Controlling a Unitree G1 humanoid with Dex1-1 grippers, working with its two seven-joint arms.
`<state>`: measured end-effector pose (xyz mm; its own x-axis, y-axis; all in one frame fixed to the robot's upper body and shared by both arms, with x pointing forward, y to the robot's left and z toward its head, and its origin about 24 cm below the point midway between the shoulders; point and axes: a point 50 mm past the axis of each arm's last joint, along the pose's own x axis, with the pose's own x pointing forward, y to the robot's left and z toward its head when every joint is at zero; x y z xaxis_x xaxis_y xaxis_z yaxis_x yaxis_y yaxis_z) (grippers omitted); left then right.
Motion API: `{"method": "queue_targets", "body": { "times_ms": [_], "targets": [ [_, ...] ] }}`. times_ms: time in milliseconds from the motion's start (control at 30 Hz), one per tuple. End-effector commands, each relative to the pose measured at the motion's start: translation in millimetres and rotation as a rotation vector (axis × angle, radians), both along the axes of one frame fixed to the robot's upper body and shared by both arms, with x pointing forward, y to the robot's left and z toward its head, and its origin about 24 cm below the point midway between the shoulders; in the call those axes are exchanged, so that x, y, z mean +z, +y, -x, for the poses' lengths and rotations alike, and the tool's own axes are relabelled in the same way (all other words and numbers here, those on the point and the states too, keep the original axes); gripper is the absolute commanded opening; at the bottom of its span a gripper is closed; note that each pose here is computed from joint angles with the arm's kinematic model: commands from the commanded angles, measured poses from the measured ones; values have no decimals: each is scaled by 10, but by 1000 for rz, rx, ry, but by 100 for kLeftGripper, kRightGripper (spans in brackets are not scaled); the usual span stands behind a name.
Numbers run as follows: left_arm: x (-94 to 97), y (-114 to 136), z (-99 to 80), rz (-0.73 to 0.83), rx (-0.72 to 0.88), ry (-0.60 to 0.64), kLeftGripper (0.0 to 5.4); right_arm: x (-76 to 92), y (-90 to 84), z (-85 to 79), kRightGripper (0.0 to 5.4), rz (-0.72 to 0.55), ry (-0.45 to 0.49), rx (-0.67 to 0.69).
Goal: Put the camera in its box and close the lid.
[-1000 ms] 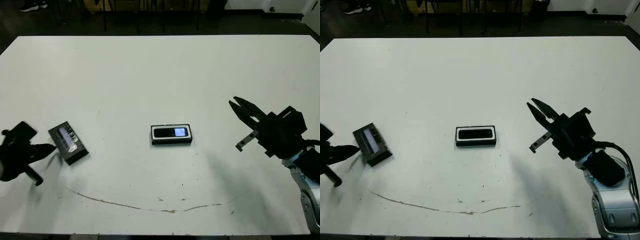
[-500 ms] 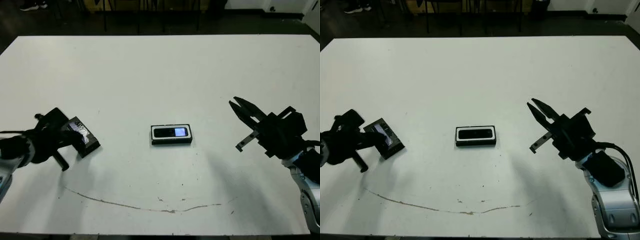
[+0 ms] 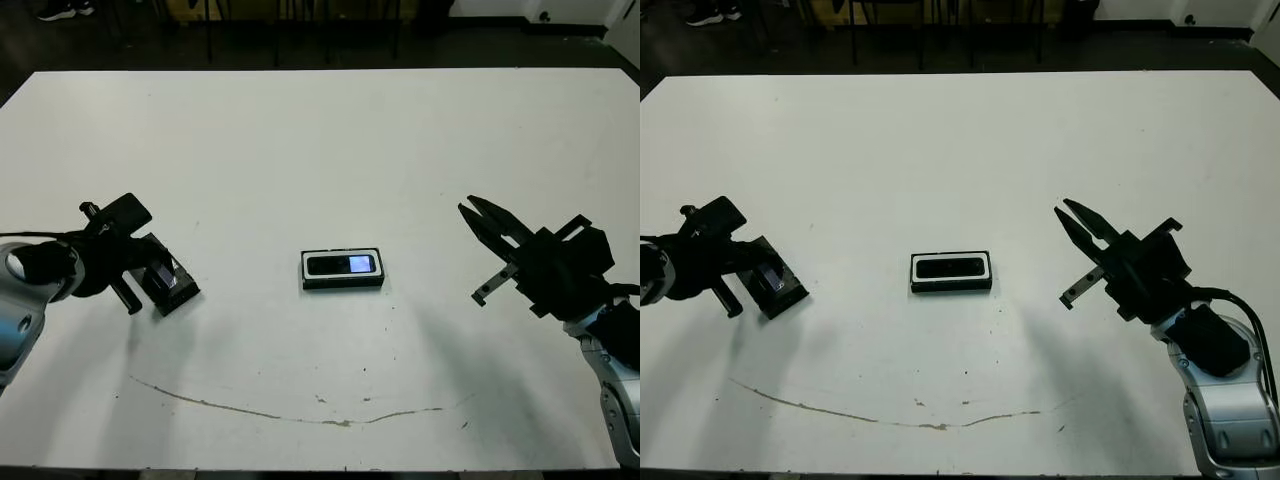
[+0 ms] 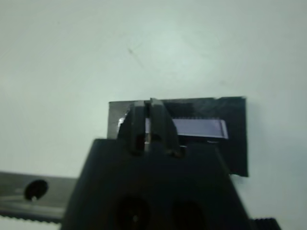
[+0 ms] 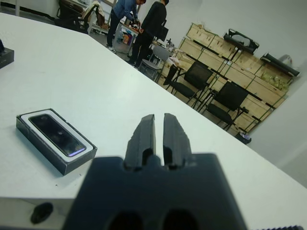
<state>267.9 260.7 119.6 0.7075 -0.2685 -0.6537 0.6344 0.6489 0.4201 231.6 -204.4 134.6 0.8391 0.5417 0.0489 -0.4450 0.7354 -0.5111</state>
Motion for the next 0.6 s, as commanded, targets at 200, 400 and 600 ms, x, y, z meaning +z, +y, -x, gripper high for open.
{"method": "queue_targets", "body": {
  "times_ms": [200, 400, 600],
  "targets": [
    [582, -18, 243, 294, -52, -262, 0, -65, -31, -4, 2, 20, 38, -10],
    [925, 160, 508, 355, 37, -370, 0, -60, -24, -7, 2, 24, 37, -9],
    [729, 412, 586, 137, 173, -245, 0, -67, -20, -7, 2, 12, 31, 4]
  ]
}}
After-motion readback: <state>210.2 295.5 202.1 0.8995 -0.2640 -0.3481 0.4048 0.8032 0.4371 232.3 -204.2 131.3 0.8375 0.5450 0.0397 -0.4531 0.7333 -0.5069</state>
